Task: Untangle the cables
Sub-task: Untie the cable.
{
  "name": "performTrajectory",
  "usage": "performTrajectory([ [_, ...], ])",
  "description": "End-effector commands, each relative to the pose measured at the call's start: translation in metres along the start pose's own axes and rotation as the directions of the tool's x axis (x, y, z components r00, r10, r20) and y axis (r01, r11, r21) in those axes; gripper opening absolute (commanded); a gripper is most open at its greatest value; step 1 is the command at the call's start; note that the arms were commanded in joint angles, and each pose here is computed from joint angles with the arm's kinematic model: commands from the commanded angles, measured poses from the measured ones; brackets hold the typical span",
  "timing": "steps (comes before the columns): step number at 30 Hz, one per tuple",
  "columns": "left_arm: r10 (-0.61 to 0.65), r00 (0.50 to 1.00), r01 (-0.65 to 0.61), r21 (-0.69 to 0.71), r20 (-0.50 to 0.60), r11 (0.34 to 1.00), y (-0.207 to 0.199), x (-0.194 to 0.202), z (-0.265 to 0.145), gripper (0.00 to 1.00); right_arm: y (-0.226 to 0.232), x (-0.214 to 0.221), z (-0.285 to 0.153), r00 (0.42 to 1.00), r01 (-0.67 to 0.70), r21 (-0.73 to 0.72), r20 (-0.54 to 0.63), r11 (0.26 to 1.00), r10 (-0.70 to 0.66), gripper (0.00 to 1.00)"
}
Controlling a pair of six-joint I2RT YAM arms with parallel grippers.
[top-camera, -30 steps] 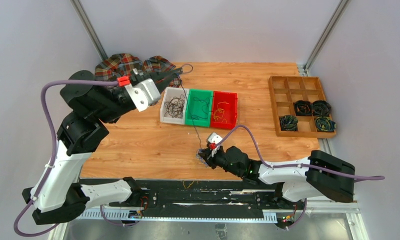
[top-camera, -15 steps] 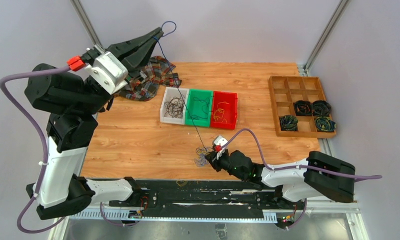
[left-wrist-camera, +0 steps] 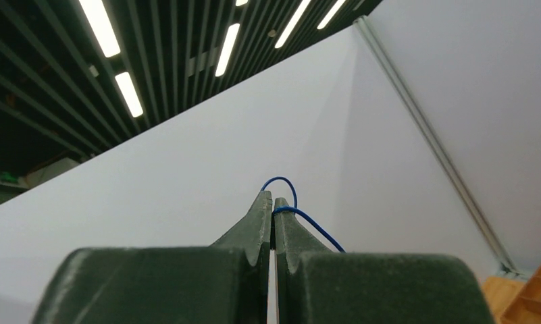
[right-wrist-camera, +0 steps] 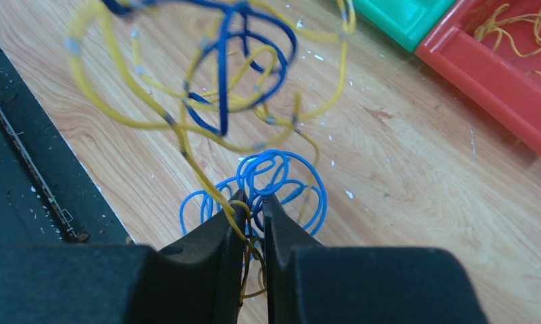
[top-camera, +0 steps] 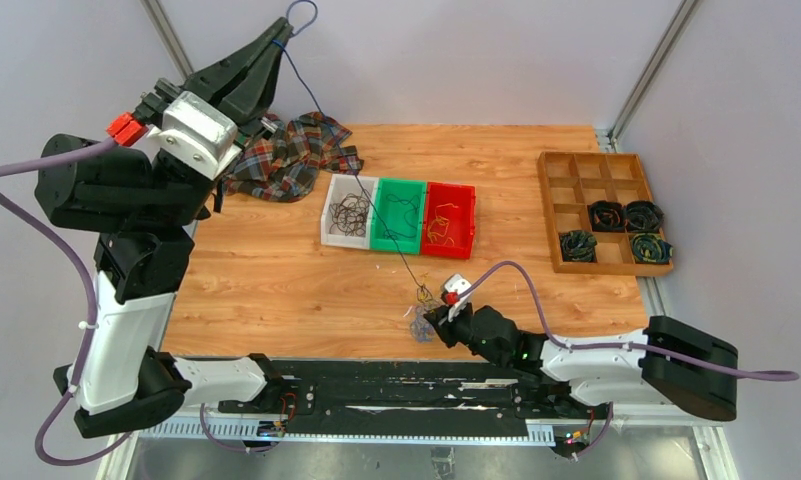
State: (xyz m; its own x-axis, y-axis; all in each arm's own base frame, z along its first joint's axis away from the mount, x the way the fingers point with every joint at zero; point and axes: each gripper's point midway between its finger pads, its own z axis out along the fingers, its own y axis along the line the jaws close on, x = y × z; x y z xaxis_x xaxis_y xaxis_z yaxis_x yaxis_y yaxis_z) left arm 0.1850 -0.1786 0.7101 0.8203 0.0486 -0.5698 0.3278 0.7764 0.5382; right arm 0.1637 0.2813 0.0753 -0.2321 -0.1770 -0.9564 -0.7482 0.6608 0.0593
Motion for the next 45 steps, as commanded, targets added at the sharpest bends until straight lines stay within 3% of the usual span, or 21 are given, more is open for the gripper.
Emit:
performTrajectory([
  [1, 0.113, 0.99, -0.088, -0.241, 0.089, 0.966, 0.059, -0.04, -0.012, 0.01, -0.018, 0.028, -0.014, 0.997, -0.011, 0.076, -0.081, 0.997, 0.017, 0.13],
  [5, 0.221, 0.97, -0.171, -0.367, 0.097, 0.914, 0.091, -0.061, -0.017, 0.01, -0.029, 0.035, -0.021, 0.994, -0.029, 0.129, -0.1, 0.991, 0.042, 0.01],
  [10, 0.32, 0.942, -0.224, -0.512, 0.105, 0.829, 0.125, -0.086, -0.025, 0.01, -0.035, 0.041, -0.026, 0.989, -0.062, 0.172, -0.119, 0.983, 0.083, 0.01],
  [19, 0.42, 0.904, -0.297, -0.584, 0.084, 0.756, 0.143, -0.105, -0.025, 0.01, -0.056, 0.041, -0.037, 0.987, -0.093, 0.294, -0.099, 0.951, 0.127, 0.01],
  [24, 0.382, 0.922, -0.316, -0.44, 0.068, 0.841, 0.113, -0.08, -0.011, 0.01, -0.055, 0.028, -0.039, 0.992, -0.088, 0.272, -0.06, 0.958, 0.108, 0.02],
  [28, 0.368, 0.927, -0.334, -0.291, 0.071, 0.897, 0.074, -0.054, -0.009, 0.0, -0.053, 0.004, -0.04, 0.996, -0.084, 0.254, -0.014, 0.964, 0.091, 0.22],
  [33, 0.353, 0.935, -0.343, -0.196, 0.02, 0.919, 0.05, -0.027, -0.014, 0.01, -0.045, -0.031, -0.045, 0.997, -0.073, 0.21, 0.024, 0.975, 0.069, 0.59],
  [35, 0.343, 0.939, -0.337, -0.159, 0.009, 0.928, 0.041, -0.018, -0.016, 0.01, -0.04, -0.046, -0.048, 0.998, -0.055, 0.183, 0.028, 0.981, 0.051, 0.67],
  [45, 0.262, 0.965, -0.26, 0.057, -0.022, 0.964, -0.017, 0.024, -0.021, 0.0, -0.018, -0.123, -0.051, 0.989, -0.018, 0.08, 0.149, 0.997, 0.006, 0.7],
])
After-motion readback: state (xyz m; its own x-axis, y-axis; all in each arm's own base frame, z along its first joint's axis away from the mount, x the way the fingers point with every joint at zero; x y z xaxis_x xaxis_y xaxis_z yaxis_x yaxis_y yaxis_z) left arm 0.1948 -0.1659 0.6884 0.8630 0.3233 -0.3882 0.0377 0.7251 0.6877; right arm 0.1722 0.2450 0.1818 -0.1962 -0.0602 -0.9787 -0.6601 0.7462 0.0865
